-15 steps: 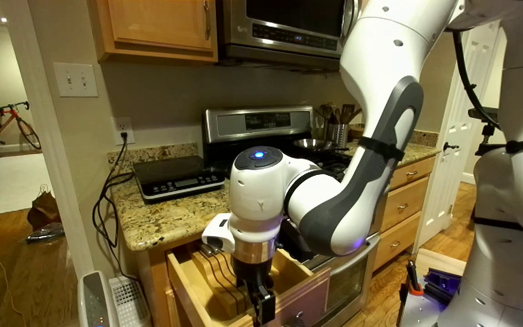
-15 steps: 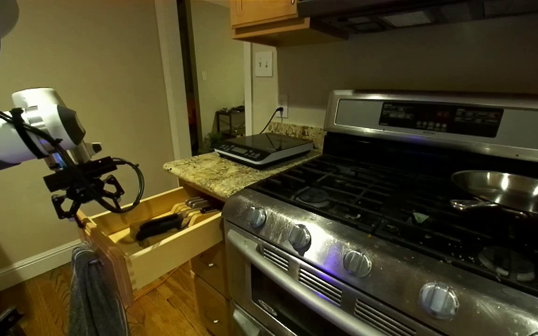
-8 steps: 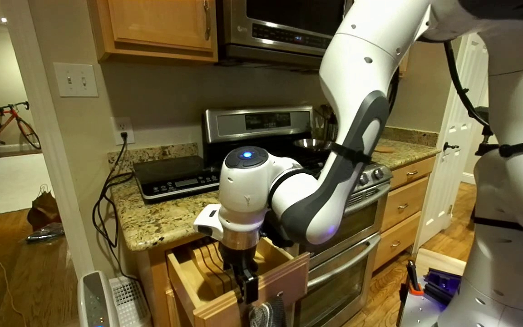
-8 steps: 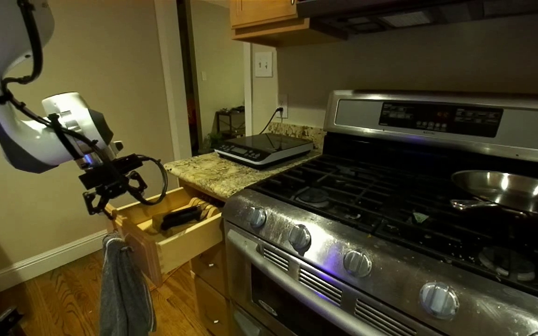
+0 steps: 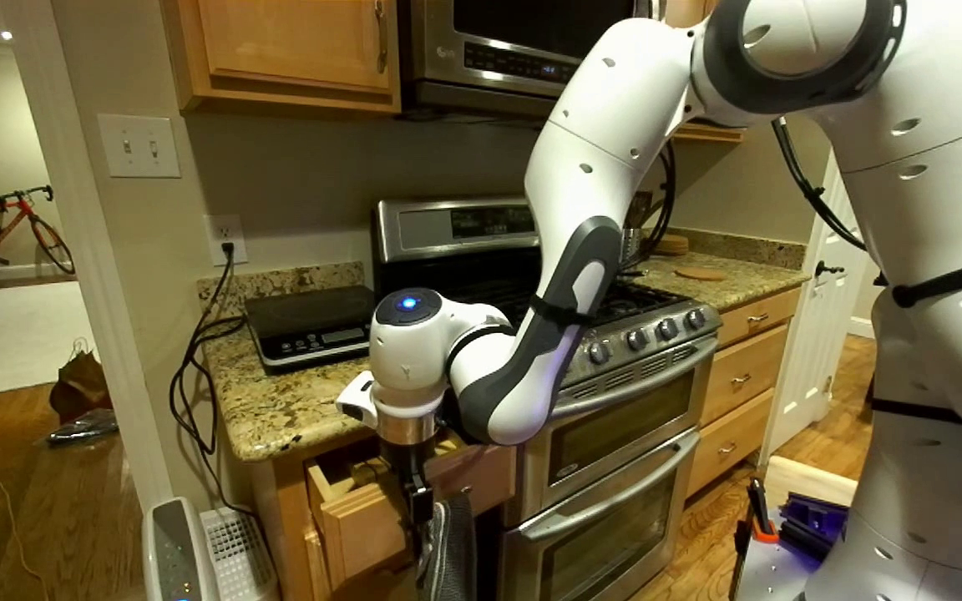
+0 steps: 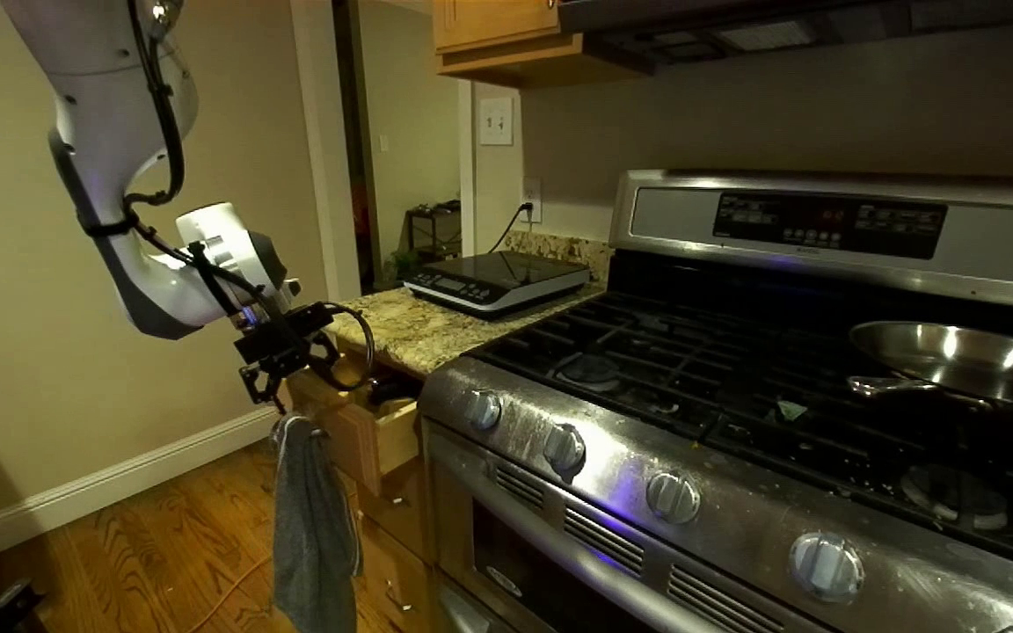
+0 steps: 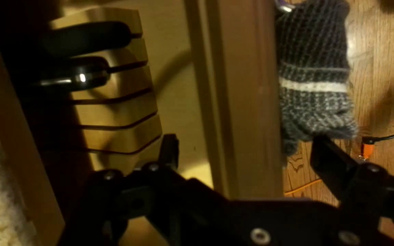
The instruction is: Close the top drawer of the bottom cabinet on the left
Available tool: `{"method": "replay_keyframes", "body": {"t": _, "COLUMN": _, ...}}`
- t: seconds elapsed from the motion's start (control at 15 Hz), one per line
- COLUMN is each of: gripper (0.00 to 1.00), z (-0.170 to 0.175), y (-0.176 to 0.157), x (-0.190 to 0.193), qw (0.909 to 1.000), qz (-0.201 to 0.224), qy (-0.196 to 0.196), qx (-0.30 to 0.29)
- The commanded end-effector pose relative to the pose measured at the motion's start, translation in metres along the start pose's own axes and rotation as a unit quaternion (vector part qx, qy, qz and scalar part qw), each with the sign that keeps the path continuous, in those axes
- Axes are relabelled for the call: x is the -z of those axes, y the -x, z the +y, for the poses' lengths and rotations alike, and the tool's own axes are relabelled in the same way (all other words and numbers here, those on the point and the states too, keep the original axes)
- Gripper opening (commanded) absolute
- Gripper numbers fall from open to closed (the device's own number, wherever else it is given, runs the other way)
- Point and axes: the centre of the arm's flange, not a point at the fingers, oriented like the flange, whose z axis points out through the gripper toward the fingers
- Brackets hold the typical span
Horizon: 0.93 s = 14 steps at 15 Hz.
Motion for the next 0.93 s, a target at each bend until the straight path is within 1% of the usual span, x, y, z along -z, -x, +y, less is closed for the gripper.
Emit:
{"method": "replay_keyframes", "body": {"t": 0.0, "gripper": 1.00, "z": -0.010, "y": 0.004, "x": 0.020, "qw": 0.9997, "qz": 0.004, "qy": 0.013, "qx": 0.019}}
{"method": "replay_keyframes", "body": {"t": 0.13, "gripper": 1.00, "z": -0.023, "y": 0.007, "x": 0.048, "qw": 0.9990, "qz": 0.017, "qy": 0.018, "qx": 0.038}}
{"method": "replay_keyframes", "body": {"t": 0.2, "gripper": 1.00, "z": -0.031, "y": 0.008, "x": 0.059, "qw": 0.9989, "qz": 0.014, "qy": 0.016, "qx": 0.042}}
{"method": "replay_keyframes", "body": {"t": 0.27, "gripper": 1.00, "z": -0.042, "y": 0.011, "x": 0.079, "qw": 0.9980, "qz": 0.028, "qy": 0.024, "qx": 0.051}}
{"method": "replay_keyframes", "body": {"t": 0.4, "gripper": 1.00, "z": -0.057, "y": 0.014, "x": 0.108, "qw": 0.9955, "qz": 0.047, "qy": 0.043, "qx": 0.071}}
{"method": "replay_keyframes", "body": {"t": 0.6, "gripper": 1.00, "z": -0.086, "y": 0.023, "x": 0.155, "qw": 0.9926, "qz": 0.056, "qy": 0.057, "qx": 0.092}}
{"method": "replay_keyframes", "body": {"t": 0.73, "gripper": 1.00, "z": -0.103, "y": 0.029, "x": 0.175, "qw": 0.9908, "qz": 0.067, "qy": 0.057, "qx": 0.103}}
{"method": "replay_keyframes", "body": {"t": 0.87, "gripper": 1.00, "z": -0.118, "y": 0.035, "x": 0.182, "qw": 0.9913, "qz": 0.071, "qy": 0.034, "qx": 0.106}}
